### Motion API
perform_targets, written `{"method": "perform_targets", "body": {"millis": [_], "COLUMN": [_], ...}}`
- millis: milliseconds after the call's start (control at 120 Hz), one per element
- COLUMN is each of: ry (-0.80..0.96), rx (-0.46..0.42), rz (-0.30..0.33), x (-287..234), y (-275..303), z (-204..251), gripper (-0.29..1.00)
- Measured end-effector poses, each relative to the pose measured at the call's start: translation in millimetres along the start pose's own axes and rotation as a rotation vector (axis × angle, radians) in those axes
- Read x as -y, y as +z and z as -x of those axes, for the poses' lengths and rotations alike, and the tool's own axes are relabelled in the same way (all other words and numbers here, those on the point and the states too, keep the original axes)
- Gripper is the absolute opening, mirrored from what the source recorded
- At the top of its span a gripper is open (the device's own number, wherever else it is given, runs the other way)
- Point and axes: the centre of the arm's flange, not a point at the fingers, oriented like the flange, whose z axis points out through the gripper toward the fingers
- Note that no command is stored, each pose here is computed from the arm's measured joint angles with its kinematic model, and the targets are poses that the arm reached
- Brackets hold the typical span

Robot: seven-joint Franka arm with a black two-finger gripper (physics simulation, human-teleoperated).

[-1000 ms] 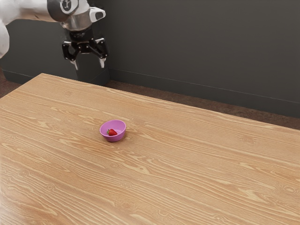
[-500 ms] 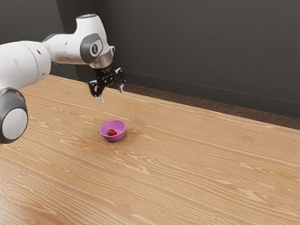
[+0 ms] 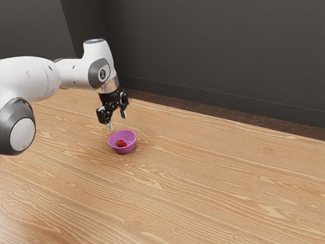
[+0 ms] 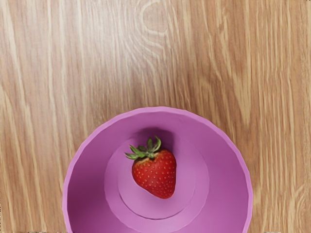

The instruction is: Take strawberry from the bowl

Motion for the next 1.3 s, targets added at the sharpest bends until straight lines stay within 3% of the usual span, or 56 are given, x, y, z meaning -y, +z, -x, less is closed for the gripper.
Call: {"method": "perform_targets", "body": {"millis": [408,1300], "ry": [-0.116,-0.206], "rx": [0.004,-0.019], "rz": [-0.023,-0.01], "x": [11,-7], "y": [24,84], "z": [1,-9], "gripper": [0.36,0.33]}}
